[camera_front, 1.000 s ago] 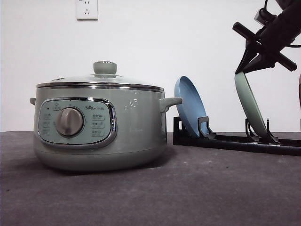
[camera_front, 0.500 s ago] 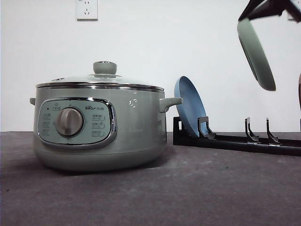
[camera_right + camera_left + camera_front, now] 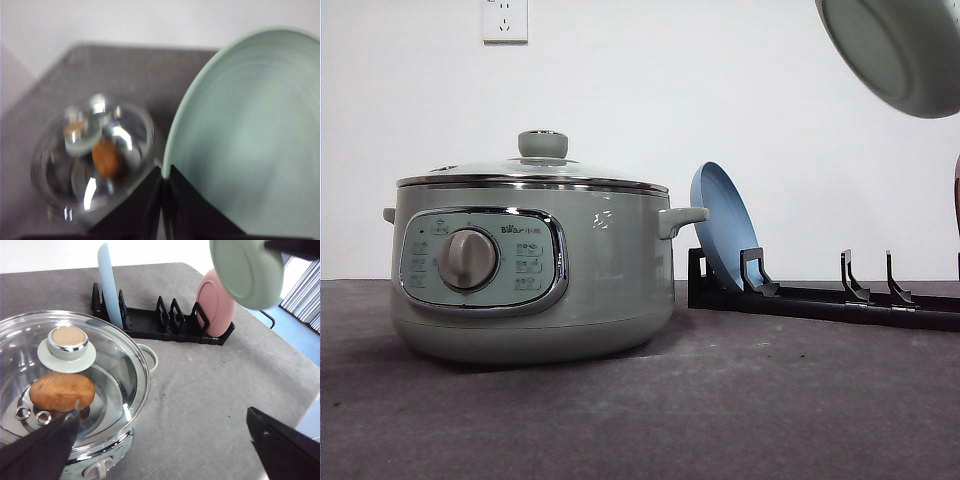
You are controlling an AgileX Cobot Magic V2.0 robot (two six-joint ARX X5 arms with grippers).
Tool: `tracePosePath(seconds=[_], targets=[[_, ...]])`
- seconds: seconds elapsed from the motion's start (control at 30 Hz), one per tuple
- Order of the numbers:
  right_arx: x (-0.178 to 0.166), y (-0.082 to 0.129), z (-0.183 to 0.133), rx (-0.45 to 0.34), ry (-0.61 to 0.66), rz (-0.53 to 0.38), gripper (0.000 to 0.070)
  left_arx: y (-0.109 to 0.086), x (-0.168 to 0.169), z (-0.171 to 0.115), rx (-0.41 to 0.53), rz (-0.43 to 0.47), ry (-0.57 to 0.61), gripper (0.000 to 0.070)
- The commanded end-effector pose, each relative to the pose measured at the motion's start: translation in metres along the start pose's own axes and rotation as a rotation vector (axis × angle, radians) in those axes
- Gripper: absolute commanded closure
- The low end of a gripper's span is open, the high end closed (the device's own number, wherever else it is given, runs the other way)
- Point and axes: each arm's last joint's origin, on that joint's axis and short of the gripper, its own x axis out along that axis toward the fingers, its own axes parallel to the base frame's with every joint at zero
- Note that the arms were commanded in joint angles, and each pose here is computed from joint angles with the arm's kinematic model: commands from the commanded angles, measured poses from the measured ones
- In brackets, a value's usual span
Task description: Transfer potato from steamer to green plate
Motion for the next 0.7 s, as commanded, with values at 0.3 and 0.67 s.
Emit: tracePosePath(seconds=[0.3, 0.67], targets=[[-0.027, 0.051, -0.030, -0.212, 0.157, -0.028, 0.0693, -0.003, -0.003, 0.006, 0.025, -0.016, -0.018, 0.0000], [-0.036, 0.089, -0.066, -0.308, 0.264, -0.119, 0.0693, -0.003, -0.003, 0.006, 0.031, -0.016, -0.019, 0.0000]])
